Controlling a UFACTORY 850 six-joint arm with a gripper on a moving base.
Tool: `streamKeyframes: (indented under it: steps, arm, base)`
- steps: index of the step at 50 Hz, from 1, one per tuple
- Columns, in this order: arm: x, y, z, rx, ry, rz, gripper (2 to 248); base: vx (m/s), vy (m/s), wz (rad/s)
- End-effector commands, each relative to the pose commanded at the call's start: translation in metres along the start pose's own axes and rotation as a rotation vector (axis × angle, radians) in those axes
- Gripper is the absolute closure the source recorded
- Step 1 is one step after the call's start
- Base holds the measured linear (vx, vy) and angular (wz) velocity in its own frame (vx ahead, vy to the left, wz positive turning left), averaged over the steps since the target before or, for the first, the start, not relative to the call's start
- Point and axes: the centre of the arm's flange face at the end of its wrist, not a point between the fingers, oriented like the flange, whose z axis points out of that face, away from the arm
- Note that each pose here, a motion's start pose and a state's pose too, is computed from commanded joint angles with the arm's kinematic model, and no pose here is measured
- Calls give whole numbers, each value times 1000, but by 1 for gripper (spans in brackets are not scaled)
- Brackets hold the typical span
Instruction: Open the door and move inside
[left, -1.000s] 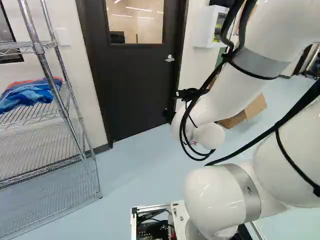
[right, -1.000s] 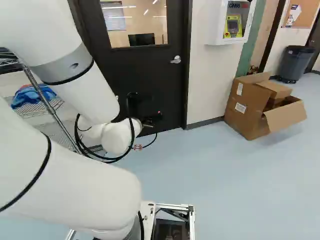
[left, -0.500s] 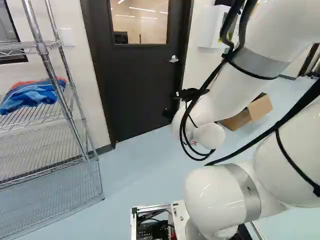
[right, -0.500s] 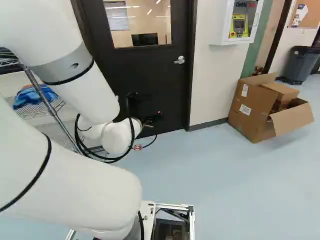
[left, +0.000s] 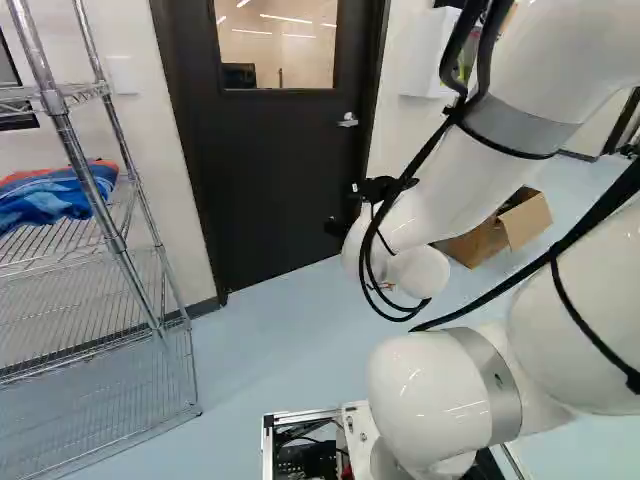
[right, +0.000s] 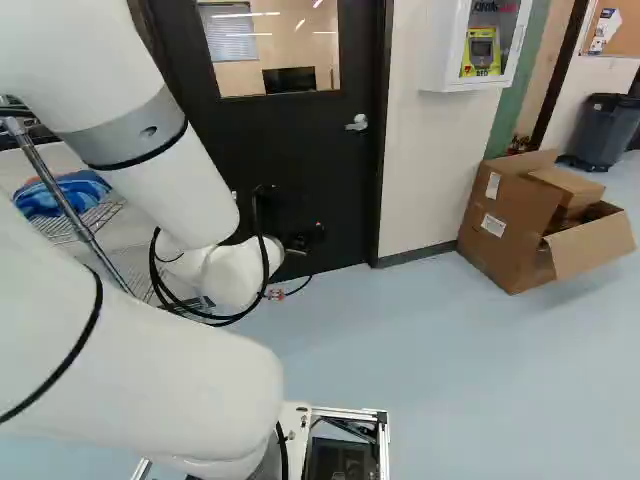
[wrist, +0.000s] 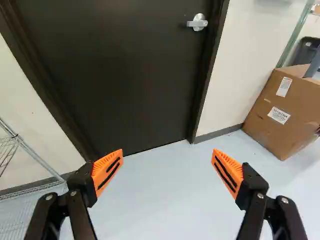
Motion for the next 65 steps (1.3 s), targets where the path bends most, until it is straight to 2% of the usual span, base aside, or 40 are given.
streamKeyframes:
  steps: [65]
  arm:
    - [0, 0, 0, 0, 0, 0, 3]
  base:
    - [143, -76, 2]
